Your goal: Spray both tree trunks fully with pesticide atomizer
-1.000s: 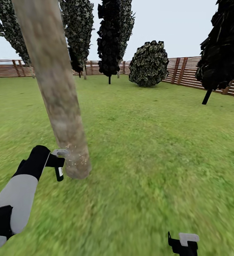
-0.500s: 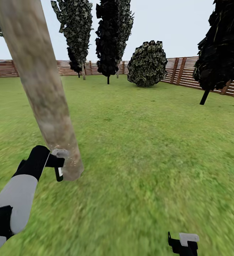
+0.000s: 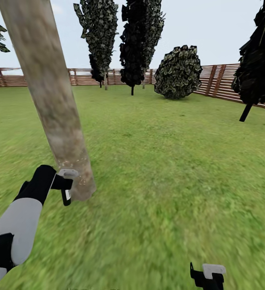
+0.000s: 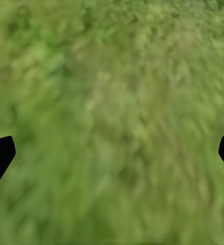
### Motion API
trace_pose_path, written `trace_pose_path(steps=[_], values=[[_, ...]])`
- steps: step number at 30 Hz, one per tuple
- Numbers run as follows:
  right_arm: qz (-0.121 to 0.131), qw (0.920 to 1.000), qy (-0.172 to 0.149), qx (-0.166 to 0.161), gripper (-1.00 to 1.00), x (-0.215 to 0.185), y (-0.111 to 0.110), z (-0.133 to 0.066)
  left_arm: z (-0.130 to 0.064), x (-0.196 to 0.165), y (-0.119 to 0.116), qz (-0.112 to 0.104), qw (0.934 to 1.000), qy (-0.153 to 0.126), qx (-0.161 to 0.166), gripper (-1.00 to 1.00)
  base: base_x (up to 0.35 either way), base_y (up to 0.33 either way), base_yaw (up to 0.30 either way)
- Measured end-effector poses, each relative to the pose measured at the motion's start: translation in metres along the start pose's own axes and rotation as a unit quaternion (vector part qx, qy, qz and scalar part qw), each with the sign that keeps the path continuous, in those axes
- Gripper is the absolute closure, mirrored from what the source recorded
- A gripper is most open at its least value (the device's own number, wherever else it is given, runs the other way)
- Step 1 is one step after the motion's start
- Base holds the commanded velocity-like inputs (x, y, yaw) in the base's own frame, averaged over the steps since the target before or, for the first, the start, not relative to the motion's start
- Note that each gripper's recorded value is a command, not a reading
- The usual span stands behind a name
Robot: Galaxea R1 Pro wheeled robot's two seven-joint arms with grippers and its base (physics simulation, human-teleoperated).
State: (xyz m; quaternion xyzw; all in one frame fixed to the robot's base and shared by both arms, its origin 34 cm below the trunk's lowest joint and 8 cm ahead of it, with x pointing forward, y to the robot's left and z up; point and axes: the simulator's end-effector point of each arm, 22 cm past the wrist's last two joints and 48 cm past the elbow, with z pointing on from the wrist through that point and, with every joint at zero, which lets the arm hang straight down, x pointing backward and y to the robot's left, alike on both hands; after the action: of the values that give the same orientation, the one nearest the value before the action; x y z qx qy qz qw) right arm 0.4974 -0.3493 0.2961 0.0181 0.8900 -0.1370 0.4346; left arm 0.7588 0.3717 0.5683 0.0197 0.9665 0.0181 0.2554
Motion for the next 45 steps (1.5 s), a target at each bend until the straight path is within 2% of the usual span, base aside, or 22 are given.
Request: trace_pose_path(steps=[7, 25, 35, 36, 37, 39, 43, 45], values=[[0.0, 1.0, 0.0, 0.0, -1.0, 0.0, 0.0, 0.0, 0.001, 0.003, -0.001, 0.0, 1.0, 0.002, 0.001, 1.0, 0.082, -0.271, 0.247], [0.0, 1.0, 0.0, 0.0, -1.0, 0.0, 0.0, 0.0, 0.001, 0.003, -0.001, 0.001, 1.0, 0.002, 0.0, 1.0, 0.164, -0.247, 0.02], [0.0, 1.0, 0.0, -0.001, -1.0, 0.0, 0.001, 0.0, 0.0, 0.001, 0.002, 0.0, 1.0, 0.001, -0.003, 1.0, 0.132, -0.248, 0.264], [0.0, 1.0, 0.0, -0.001, -1.0, 0.0, 0.001, 0.0, 0.0, 0.004, 0.024, 0.005, 0.9986, 0.003, -0.052, 1.0, 0.094, -0.26, 0.278], [-0.001, 1.0, 0.0, -0.001, -1.0, 0.0, 0.001, 0.0, 0.0, 0.004, 0.032, -0.001, 0.9975, 0.001, -0.07, 1.0, 0.089, -0.262, 0.277], [-0.001, 1.0, 0.0, -0.001, -1.0, 0.0, 0.001, 0.0, 0.002, 0.004, 0.027, -0.004, 0.9978, 0.0, -0.066, 1.0, 0.086, -0.264, 0.277], [0.0, 1.0, 0.0, -0.001, -1.0, 0.0, 0.001, 0.0, 0.006, 0.001, 0.0, 0.0, 0.9989, -0.002, -0.048, 1.0, 0.084, -0.265, 0.247], [-0.001, 1.0, 0.0, -0.001, -1.0, 0.0, 0.001, 0.0, 0.006, 0.0, -0.003, 0.001, 0.9988, -0.002, -0.048, 1.0, 0.083, -0.265, 0.094]])
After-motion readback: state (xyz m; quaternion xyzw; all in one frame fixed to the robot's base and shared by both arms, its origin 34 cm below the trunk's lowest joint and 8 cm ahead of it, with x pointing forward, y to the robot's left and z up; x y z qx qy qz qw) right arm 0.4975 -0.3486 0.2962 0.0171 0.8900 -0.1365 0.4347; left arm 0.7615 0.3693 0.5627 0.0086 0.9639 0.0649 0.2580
